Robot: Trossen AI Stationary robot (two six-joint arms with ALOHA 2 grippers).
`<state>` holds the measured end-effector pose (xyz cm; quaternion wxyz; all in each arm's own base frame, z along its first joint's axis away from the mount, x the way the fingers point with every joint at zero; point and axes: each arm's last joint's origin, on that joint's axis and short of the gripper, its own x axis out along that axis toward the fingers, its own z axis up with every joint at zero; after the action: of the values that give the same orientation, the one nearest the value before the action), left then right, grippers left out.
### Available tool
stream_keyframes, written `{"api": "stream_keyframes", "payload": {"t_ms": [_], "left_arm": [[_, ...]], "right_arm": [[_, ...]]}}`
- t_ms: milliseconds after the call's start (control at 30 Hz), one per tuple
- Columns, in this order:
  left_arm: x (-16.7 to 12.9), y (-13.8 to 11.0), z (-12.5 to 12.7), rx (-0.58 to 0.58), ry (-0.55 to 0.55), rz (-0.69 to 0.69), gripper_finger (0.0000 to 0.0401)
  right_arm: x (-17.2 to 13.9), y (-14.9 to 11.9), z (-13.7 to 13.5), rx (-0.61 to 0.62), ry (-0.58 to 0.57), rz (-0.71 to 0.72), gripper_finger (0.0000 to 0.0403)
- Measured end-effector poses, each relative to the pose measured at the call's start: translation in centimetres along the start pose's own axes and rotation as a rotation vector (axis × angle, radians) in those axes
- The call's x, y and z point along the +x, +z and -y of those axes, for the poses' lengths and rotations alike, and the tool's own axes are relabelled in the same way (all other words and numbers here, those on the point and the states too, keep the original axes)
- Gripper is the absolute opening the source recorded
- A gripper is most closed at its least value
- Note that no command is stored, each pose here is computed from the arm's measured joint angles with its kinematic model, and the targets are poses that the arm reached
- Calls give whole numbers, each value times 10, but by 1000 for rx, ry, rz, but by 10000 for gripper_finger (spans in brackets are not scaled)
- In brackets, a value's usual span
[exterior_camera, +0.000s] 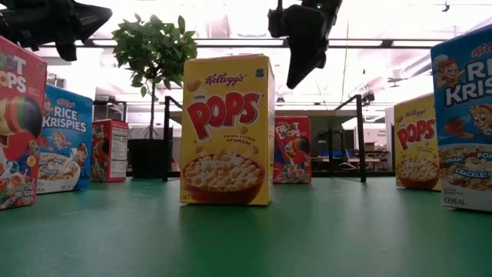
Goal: Stack cereal on shelf
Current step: Put the top right red cereal box on the shelf
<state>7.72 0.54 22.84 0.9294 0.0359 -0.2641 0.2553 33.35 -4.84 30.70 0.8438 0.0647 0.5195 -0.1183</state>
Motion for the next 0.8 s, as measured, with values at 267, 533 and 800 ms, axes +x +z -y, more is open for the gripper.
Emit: {"api": "stream_keyframes", "payload": {"t_ms": [267,533,800], "left_arm": [[0,0,0,2,0,-2,0],[0,0,0,3,1,-3,0],[0,0,0,3,1,-4,0]], "right_arm": [[18,-3,-16,-188,-137,-25,205],[48,-5,-33,-308,-284,-94,248],[61,-5,-33,-291,-312,-121,236]]}}
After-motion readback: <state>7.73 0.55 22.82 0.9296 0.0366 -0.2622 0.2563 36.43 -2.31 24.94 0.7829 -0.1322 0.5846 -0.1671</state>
